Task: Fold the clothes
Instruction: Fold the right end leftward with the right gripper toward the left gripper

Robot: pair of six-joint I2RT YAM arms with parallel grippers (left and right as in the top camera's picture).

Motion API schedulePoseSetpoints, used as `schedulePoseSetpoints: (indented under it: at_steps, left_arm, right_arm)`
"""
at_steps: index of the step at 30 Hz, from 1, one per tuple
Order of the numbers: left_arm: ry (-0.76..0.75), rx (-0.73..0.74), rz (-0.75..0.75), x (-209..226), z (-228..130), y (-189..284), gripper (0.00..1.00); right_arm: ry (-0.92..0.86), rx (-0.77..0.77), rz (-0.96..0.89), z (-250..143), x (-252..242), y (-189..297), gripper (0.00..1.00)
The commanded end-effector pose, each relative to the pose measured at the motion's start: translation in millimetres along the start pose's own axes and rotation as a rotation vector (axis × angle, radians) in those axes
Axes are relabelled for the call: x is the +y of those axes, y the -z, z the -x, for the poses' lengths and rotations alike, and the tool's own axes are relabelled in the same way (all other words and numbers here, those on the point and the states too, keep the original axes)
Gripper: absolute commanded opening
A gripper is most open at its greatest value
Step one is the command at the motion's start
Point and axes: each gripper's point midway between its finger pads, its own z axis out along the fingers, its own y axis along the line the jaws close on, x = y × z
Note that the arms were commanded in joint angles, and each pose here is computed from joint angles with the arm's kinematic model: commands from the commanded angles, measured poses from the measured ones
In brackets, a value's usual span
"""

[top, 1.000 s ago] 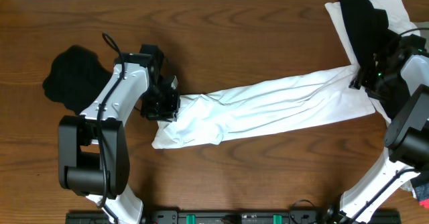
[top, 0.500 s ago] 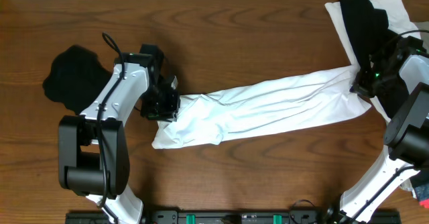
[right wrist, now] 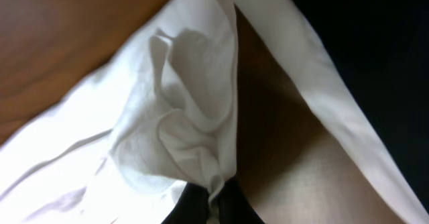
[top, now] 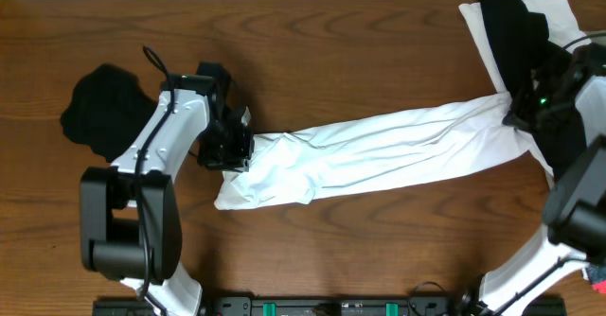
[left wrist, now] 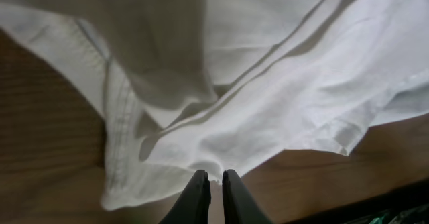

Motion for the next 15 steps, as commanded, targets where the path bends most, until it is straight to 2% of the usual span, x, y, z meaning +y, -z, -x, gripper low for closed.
schedulePoseSetpoints:
  at_steps: [1,8,15]
  left_arm:
    - [-0.012,-0.064,-0.012,-5,0,19,0.10]
    - [-0.015,-0.155,-0.023,-5,0,44,0.10]
    - [0.001,-0.181,-0.026,0,0,52,0.10]
  right_arm:
    - [0.045,-0.068,-0.003,2,17,33,0.01]
    - [0.184,-0.080,0.023,-20,77,62,0.01]
    - [0.344,0.037,0.032,-69,145,50,0.01]
